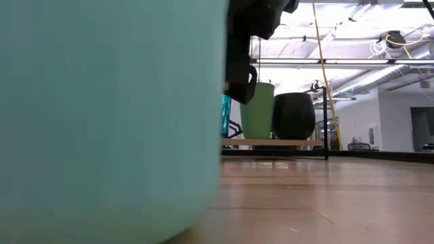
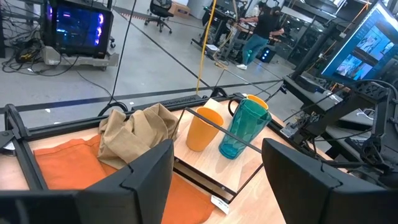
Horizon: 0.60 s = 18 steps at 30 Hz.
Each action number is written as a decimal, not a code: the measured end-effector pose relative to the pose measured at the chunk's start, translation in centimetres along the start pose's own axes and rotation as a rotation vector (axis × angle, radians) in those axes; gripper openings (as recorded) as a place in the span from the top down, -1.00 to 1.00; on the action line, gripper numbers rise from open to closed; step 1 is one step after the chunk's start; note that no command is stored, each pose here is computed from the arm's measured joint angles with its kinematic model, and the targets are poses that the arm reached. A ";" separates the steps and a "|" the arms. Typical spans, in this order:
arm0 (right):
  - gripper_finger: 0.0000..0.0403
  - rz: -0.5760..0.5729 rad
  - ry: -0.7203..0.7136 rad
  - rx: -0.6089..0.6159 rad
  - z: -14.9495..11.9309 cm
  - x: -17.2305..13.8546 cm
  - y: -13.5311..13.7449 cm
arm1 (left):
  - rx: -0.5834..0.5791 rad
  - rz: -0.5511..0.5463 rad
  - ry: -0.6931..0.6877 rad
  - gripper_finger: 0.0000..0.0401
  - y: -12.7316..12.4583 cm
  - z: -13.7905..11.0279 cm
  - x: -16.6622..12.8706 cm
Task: Stack small to large cups/mugs on shelf
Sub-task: Put the blue mug on the shelf
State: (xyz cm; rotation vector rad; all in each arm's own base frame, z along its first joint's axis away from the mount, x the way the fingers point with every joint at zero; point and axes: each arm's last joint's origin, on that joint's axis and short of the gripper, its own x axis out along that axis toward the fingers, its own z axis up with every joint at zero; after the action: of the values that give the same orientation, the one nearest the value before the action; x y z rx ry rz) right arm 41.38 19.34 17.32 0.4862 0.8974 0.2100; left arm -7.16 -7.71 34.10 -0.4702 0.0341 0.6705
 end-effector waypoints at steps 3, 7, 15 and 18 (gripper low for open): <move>0.65 -0.005 0.007 0.001 -0.1 0.0 -0.1 | 0.001 0.000 0.000 -0.21 0.0 0.0 0.0; 0.94 -0.007 0.009 0.003 -0.1 0.0 -0.1 | 0.001 0.000 0.000 -0.21 0.0 0.0 0.0; 0.98 -0.035 0.002 0.083 -0.2 0.0 -0.2 | 0.010 0.000 0.000 -0.21 0.0 0.0 0.0; 0.99 -0.045 -0.011 0.103 0.0 -0.1 -0.2 | 0.010 0.000 0.000 -0.21 0.0 0.0 0.0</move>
State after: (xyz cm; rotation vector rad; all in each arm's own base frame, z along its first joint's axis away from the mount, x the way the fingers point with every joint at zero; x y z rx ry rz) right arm 41.26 19.12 17.30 0.5619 0.9105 0.1205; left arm -7.16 -7.71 34.10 -0.4610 0.0377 0.6704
